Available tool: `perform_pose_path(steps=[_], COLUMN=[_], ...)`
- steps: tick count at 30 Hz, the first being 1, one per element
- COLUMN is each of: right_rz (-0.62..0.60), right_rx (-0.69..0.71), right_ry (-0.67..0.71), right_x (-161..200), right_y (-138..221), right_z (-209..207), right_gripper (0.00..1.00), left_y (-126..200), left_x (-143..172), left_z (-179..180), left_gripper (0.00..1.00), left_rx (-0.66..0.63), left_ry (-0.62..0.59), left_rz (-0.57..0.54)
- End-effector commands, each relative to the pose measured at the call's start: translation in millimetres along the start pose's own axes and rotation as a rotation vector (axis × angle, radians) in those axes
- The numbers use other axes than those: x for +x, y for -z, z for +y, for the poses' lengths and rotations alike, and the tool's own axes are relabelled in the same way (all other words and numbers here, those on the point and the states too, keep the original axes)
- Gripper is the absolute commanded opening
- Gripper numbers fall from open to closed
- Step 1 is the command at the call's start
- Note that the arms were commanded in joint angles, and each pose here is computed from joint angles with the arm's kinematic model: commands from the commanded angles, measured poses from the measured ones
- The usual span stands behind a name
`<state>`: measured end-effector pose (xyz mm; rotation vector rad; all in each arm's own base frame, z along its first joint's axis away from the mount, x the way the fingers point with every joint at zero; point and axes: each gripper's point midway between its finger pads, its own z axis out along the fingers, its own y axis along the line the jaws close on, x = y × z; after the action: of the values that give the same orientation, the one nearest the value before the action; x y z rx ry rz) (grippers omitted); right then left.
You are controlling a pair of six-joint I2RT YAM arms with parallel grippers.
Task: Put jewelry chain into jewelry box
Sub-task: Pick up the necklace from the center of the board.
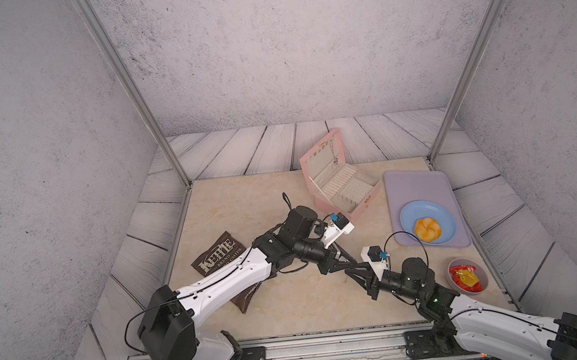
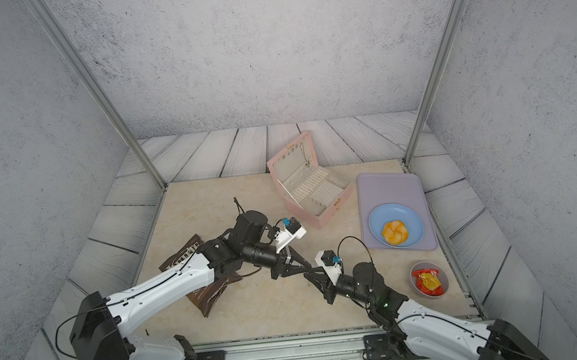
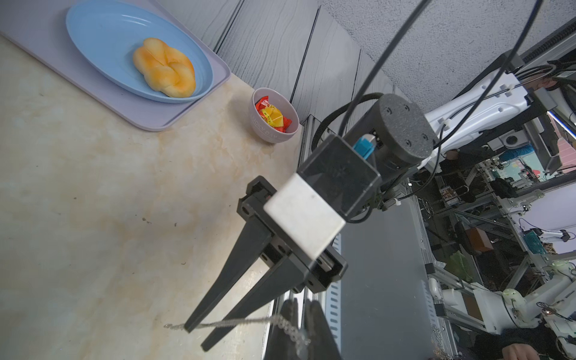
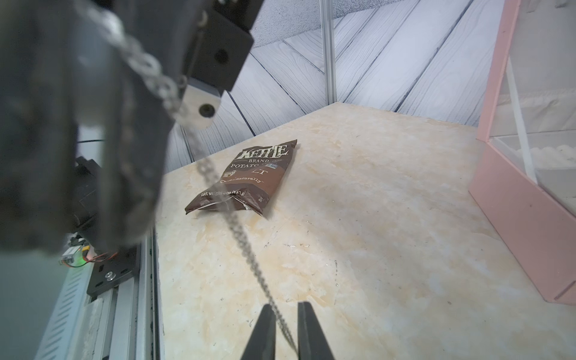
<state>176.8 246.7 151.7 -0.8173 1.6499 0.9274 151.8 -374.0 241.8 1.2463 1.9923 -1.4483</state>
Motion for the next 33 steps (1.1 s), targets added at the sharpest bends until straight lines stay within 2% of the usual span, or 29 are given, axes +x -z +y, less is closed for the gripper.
perform_pose_path(steps=[1, 6, 12, 24, 33], right_rz=[-0.033, -0.05, -0.098, -0.149, -0.172], right_rx=[0.043, 0.086, 0.136, 0.23, 0.266], right_ry=[0.014, 0.022, 0.032, 0.033, 0.055], right_x=[-13.5, -19.7, -34.2, -53.5, -69.9], right_y=[1.4, 6.3, 16.5, 30.8, 33.7], right_z=[-6.1, -11.4, -15.9, -26.7, -30.5], right_gripper=[0.13, 0.05, 0.0, 0.0, 0.0], left_y=[11.0, 13.2, 12.2, 11.7, -9.6], left_x=[-13.4, -9.0, 1.5, 11.6, 38.4], left_z=[-14.8, -15.5, -9.5, -2.9, 34.7], left_gripper=[0.0, 0.0, 0.0, 0.0, 0.0], left_rx=[-0.003, -0.006, -0.022, -0.037, -0.095], left_ry=[-0.053, -0.046, -0.022, -0.019, 0.034], left_rz=[-0.044, -0.045, -0.045, -0.064, -0.038])
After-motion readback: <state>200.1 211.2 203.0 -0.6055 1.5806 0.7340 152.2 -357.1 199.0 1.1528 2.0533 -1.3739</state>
